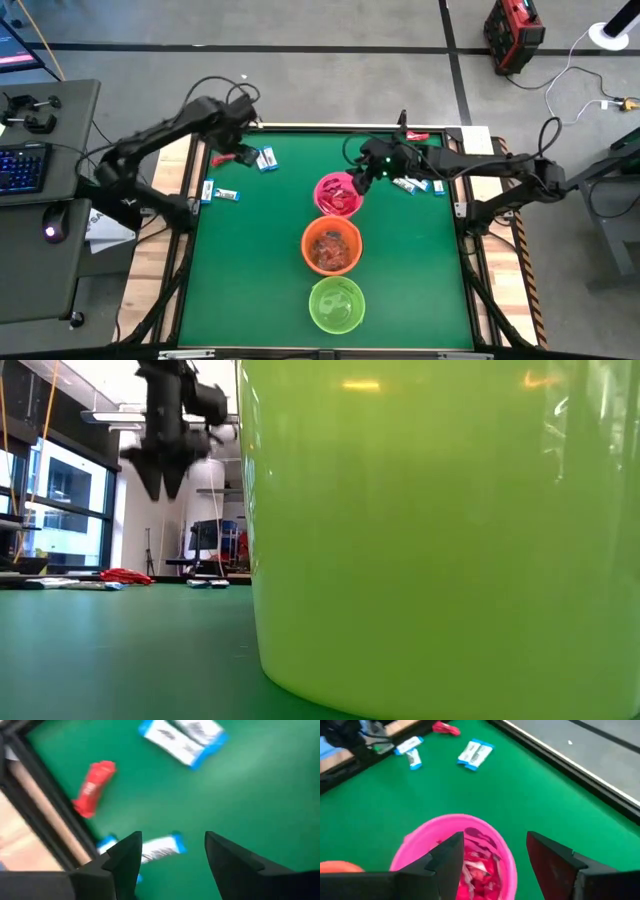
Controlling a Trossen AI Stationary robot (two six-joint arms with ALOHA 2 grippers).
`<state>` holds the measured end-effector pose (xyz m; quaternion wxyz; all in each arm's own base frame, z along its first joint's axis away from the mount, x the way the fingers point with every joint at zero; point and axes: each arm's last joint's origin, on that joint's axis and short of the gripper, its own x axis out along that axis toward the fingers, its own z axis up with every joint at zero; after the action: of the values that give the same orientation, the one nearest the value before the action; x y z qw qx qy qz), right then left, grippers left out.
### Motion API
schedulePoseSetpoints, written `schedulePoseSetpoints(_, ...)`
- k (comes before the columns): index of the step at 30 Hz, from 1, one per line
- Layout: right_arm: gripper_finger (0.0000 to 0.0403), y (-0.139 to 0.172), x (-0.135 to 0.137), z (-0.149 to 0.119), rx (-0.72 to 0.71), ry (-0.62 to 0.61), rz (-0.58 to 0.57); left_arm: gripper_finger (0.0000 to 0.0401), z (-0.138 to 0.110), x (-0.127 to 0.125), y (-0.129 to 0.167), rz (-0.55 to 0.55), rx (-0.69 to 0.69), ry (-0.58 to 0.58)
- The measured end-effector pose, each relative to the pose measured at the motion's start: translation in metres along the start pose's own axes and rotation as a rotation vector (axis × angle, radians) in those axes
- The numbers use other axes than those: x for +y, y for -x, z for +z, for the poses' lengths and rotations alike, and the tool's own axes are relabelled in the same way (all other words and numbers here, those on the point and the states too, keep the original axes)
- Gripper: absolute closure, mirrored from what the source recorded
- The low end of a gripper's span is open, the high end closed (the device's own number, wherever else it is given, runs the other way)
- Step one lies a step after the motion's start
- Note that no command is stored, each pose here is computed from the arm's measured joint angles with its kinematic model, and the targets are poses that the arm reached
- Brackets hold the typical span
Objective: Sort candy by brand, put in halloween buckets
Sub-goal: Put the red chocolate into the pink bucket
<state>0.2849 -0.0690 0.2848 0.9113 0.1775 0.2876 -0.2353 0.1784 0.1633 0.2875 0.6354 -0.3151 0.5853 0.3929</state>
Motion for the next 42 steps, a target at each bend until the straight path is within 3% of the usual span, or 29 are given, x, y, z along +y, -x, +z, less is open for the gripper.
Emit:
schedulePoseSetpoints(5, 0.0194, -0.002, -0.004, 0.001, 0.005, -0.081, -0.014, 0.0203, 0.033, 0.027, -0.050, 0.097, 0.175, -0.019)
schedulePoseSetpoints(9, 0.0194, -0.001, -0.001, -0.001, 0.012, -0.132, -0.004, 0.0203, 0.046, 0.042, -0.091, 0.152, 0.361, -0.035)
schedulePoseSetpoints(14, 0.0194, -0.001, 0.005, -0.003, 0.014, -0.122, 0.013, 0.0203, 0.056, 0.047, -0.125, 0.179, 0.436, -0.077)
schedulePoseSetpoints(21, 0.0194, -0.001, 0.006, -0.002, 0.004, -0.125, 0.016, 0.0204, 0.067, 0.054, -0.132, 0.240, 0.354, -0.133)
schedulePoseSetpoints(33, 0.0194, -0.001, 0.005, -0.002, -0.011, -0.151, -0.015, 0.0204, 0.068, 0.070, -0.139, 0.140, 0.333, -0.104)
schedulePoseSetpoints(42, 0.0194, -0.001, 0.005, -0.002, -0.012, -0.151, -0.018, 0.0204, 0.064, 0.067, -0.146, 0.145, 0.357, -0.107)
